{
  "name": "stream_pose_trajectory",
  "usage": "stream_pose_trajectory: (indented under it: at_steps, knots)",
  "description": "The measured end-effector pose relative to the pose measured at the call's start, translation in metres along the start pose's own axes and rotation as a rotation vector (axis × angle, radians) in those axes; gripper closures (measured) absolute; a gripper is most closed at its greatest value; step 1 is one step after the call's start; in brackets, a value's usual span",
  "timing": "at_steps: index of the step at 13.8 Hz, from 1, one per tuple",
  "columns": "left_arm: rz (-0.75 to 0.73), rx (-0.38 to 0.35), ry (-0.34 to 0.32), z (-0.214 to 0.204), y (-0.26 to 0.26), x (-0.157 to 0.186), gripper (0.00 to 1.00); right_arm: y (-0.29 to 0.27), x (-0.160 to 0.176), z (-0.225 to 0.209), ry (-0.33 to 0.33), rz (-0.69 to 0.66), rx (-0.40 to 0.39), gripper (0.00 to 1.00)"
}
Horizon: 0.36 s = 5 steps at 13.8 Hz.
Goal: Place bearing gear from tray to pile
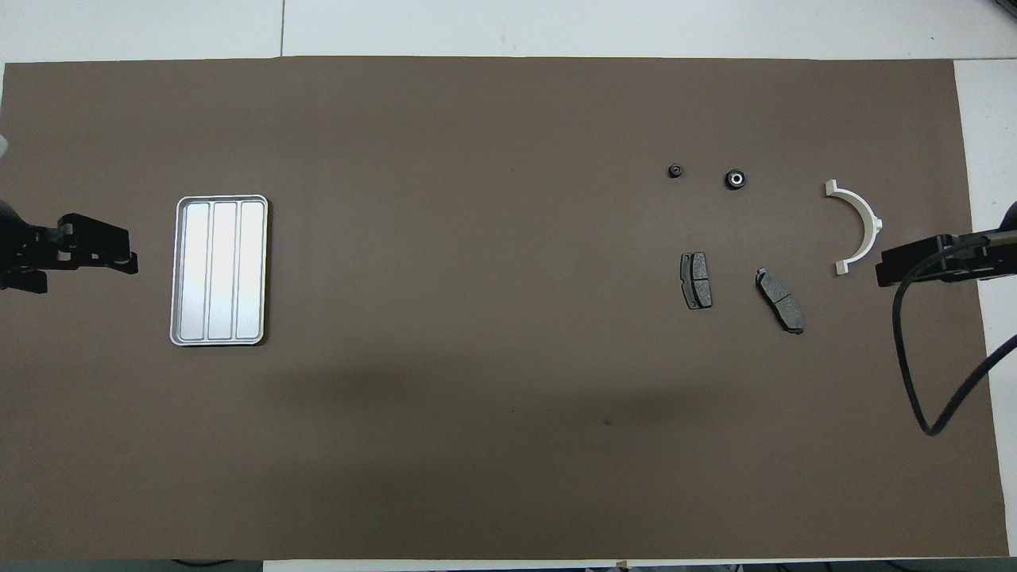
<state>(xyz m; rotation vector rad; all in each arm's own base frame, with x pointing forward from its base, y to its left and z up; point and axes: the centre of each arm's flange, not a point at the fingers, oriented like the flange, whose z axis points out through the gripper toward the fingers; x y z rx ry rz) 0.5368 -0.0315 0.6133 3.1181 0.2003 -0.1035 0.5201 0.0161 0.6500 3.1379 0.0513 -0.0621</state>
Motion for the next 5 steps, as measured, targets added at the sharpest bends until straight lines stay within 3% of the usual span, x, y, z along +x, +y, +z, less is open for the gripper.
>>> stream_pose_trajectory:
  at_steps: [5]
  knots:
    - [0.0, 0.0, 0.0, 0.0, 0.0, 0.0, 0.0, 0.0004, 0.0027, 0.0057, -0.011, 0.001, 0.0, 0.0]
